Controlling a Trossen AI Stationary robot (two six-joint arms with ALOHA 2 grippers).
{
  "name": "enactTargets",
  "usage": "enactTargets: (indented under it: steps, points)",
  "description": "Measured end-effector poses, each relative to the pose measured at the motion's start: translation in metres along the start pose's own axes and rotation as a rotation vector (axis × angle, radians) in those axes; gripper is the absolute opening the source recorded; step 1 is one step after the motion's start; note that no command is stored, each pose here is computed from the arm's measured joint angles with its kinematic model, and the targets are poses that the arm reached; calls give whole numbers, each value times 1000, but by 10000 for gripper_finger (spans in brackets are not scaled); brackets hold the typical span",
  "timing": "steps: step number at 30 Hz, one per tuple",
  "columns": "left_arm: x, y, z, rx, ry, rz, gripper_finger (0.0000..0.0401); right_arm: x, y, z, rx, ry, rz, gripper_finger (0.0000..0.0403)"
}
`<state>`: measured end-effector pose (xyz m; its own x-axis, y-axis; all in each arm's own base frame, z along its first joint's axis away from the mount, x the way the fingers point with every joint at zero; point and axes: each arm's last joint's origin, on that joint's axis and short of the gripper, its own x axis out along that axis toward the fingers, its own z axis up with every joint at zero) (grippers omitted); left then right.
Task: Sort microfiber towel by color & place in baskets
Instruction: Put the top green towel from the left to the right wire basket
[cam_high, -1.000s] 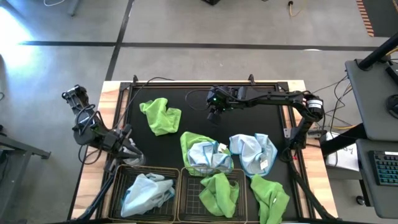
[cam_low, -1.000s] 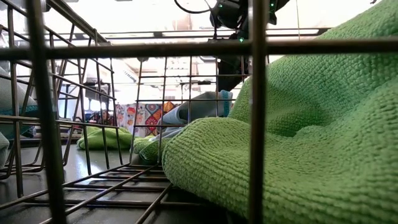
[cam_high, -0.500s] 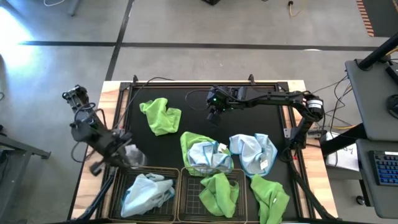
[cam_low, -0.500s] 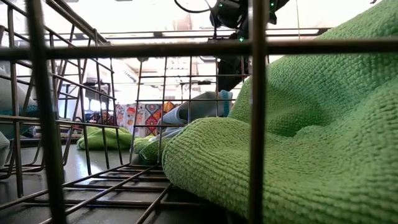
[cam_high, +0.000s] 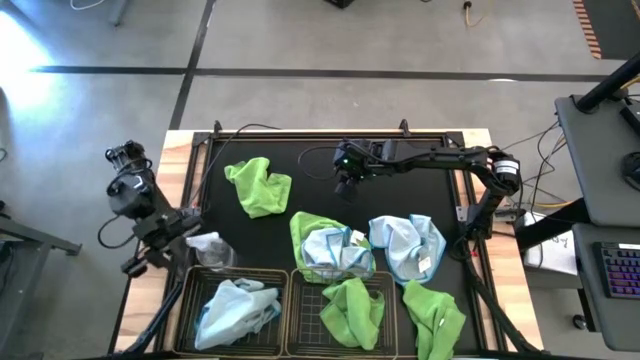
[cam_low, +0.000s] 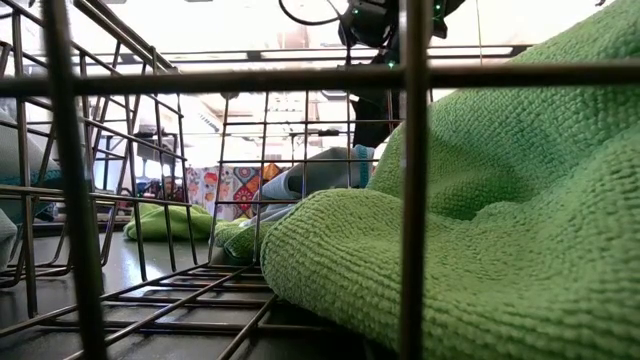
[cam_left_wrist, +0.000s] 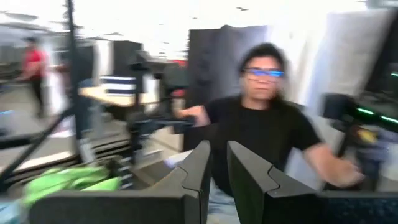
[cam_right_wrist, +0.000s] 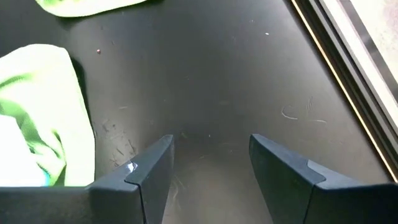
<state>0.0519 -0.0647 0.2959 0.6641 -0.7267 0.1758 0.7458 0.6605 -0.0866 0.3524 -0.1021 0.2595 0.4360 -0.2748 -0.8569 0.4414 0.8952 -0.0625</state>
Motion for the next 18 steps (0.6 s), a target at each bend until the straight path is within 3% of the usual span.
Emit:
enactTargets:
  steps: [4, 11, 18]
  points:
    - [-13, 6, -4, -45, -45, 161, 39, 0, 1, 0, 0, 0, 2, 206]
    - [-28, 10, -17, -21, -100, 189, 39, -1, 4, -1, -8, 1, 6, 206]
    - [-28, 15, -27, -25, -76, 350, 39, -1, 4, -1, -3, 5, 5, 206]
